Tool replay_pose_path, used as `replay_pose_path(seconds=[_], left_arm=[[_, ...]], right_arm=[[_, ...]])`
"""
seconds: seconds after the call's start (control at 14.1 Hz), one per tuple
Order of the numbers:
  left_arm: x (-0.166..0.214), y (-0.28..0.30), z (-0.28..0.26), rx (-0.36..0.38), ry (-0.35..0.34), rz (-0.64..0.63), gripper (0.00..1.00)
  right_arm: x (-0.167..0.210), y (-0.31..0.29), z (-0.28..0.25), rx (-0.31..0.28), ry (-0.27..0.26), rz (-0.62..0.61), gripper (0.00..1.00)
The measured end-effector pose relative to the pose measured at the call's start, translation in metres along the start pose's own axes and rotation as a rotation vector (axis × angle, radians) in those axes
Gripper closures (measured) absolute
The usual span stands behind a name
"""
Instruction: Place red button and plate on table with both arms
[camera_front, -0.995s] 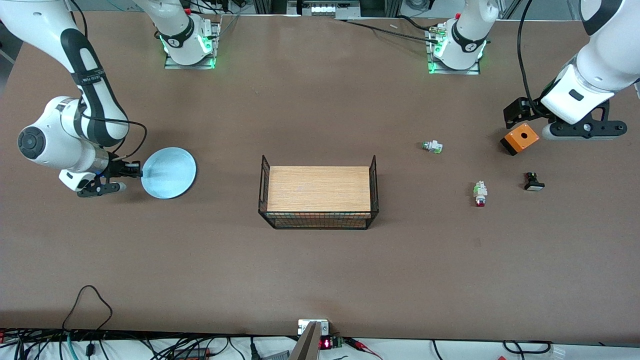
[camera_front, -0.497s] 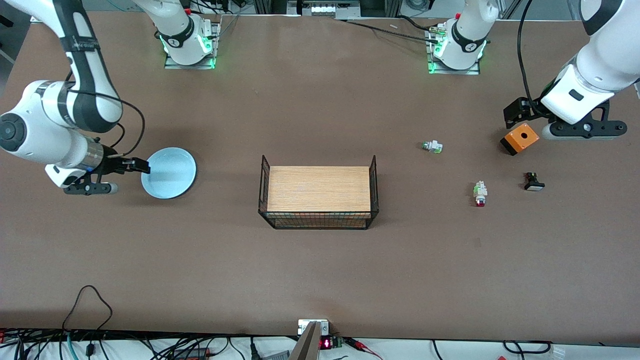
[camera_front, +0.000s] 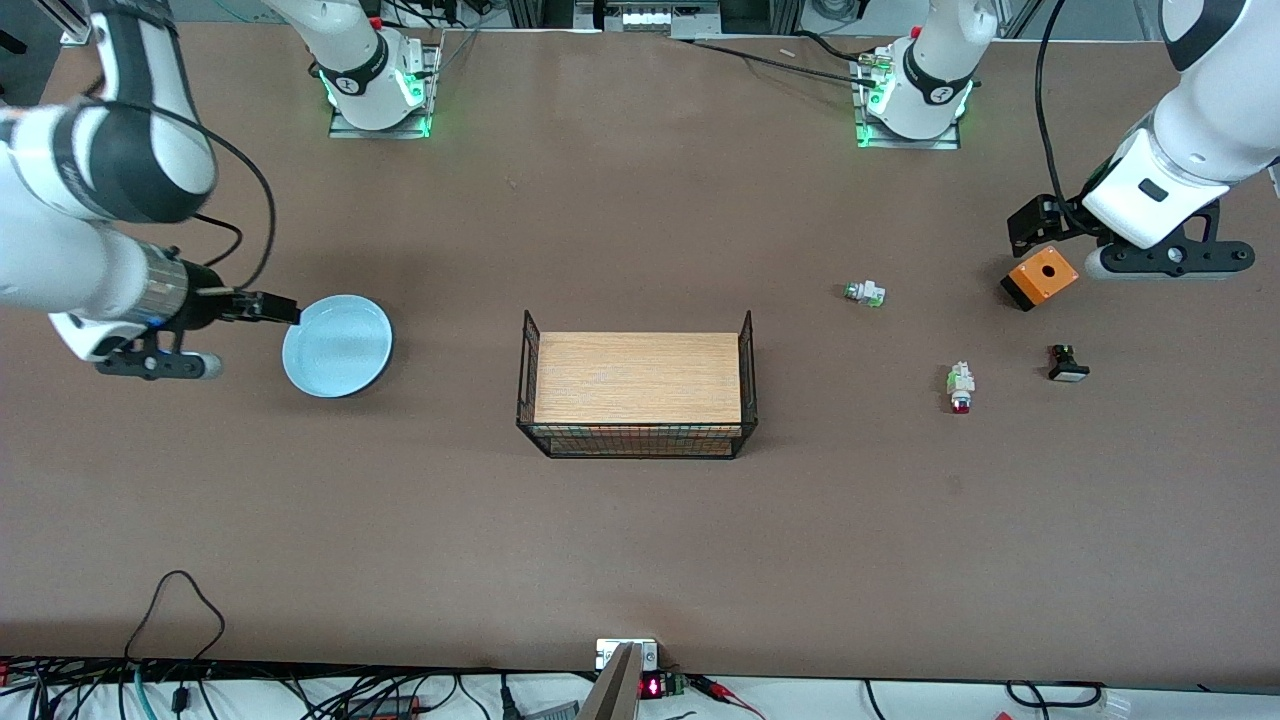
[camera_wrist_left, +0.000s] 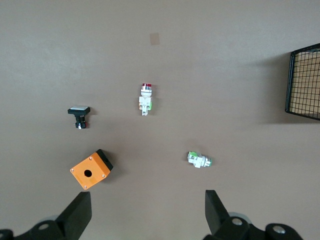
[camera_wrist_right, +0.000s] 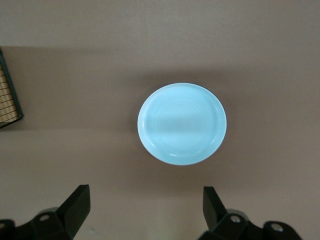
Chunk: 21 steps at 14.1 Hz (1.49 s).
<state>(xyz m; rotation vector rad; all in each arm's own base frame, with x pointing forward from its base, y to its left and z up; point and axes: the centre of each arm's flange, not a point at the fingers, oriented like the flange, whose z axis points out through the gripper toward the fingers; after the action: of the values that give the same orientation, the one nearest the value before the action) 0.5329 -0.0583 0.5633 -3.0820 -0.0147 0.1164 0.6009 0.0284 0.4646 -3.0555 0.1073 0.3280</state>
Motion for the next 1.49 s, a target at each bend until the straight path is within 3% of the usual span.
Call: replay_pose_path(seconds=[0.21,0.5,0.92,1.21,1.49], left_arm=[[0.0,0.0,0.0,0.0,-0.002,0.0,0.0],[0.0,0.0,0.0,0.0,-0.002,0.0,0.0],[0.0,-0.001,0.0,0.0,-0.002,-0.001,0.0],[0.0,-0.002,0.0,0.0,-0.002,-0.003,0.0],[0.0,-0.004,0.0,0.0,-0.003,-0.007,0.0]], right_arm=[[-0.004,0.006,-0.05,-0.014,0.035,0.008,0.0],[-0.01,0.018,-0.099,-0.11,0.104,-0.016,0.0],[-0.01,0.066,-0.105,-0.077,0.138,0.015,0.0],[-0.037,0.07,-0.093,-0.064,0.13,-0.007,0.0],[-0.057,0.063,-0.113,-0.058,0.167,-0.024,0.0]])
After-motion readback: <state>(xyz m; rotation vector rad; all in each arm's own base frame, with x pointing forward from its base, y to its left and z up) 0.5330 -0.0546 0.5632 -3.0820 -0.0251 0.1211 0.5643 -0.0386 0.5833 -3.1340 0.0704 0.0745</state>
